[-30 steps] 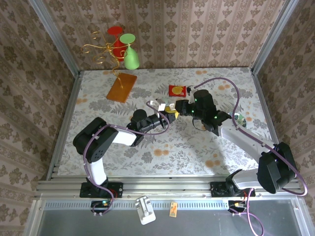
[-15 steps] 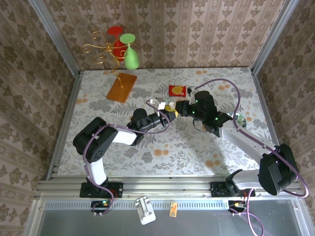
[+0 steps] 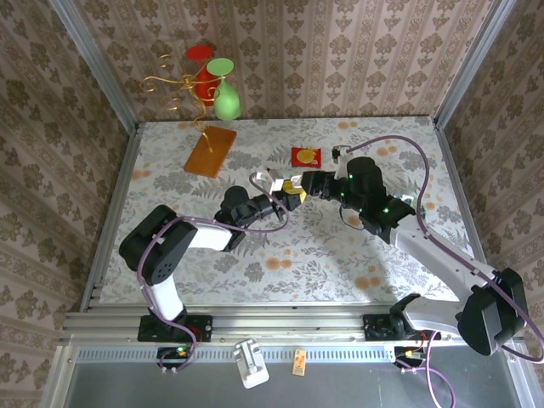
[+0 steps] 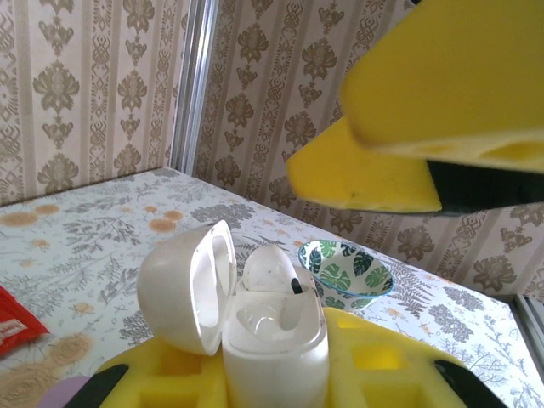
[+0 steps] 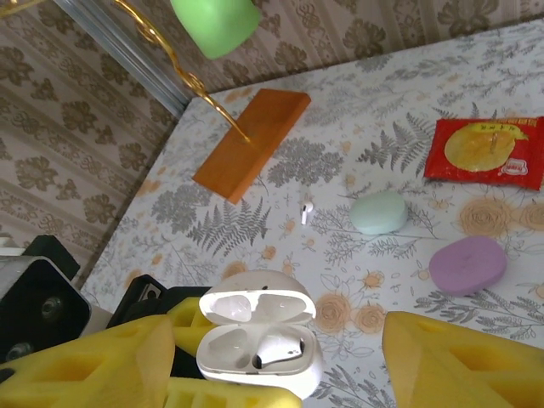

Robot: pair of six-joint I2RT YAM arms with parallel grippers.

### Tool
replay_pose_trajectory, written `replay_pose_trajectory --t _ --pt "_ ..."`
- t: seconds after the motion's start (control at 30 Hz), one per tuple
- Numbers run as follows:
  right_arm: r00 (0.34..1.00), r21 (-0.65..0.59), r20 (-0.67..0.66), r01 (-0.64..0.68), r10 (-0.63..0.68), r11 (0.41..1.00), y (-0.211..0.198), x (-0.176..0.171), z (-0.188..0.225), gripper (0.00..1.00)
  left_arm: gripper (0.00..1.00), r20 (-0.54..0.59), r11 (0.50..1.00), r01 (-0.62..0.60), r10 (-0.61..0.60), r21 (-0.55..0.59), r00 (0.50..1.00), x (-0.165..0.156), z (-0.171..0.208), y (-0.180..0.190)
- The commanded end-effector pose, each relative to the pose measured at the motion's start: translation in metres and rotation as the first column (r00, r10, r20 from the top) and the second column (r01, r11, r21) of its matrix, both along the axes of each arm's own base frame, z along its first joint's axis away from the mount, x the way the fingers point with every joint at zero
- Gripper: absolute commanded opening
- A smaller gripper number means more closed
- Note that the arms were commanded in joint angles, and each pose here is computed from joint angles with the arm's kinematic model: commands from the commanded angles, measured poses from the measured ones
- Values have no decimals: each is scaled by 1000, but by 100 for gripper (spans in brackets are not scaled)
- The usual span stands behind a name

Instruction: Insert wireless bluetooth earbuds into charging case

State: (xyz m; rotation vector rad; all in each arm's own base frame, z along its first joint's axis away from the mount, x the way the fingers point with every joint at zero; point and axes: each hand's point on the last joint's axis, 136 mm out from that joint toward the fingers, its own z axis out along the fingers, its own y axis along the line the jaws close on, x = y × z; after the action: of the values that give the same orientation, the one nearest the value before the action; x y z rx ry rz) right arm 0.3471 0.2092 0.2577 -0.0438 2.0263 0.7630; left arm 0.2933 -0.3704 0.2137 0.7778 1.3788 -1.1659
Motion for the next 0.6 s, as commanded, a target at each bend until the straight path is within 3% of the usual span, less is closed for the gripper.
replay_pose_trajectory --t 0.0,0.13,0.3,0.57 --pt "999 -3 -11 46 -46 999 -11 0 3 67 10 132 999 33 -34 7 991 -12 14 8" --pt "1000 -15 -28 10 -11 1000 -9 -6 -2 62 10 202 998 43 -49 37 978 -18 12 14" --pt "999 -17 1 -39 39 999 -6 -13 -11 65 10 192 999 -25 17 41 981 -6 10 42" --pt "980 -103 -190 -84 63 991 13 9 -56 65 10 203 986 -166 161 7 966 -5 27 105"
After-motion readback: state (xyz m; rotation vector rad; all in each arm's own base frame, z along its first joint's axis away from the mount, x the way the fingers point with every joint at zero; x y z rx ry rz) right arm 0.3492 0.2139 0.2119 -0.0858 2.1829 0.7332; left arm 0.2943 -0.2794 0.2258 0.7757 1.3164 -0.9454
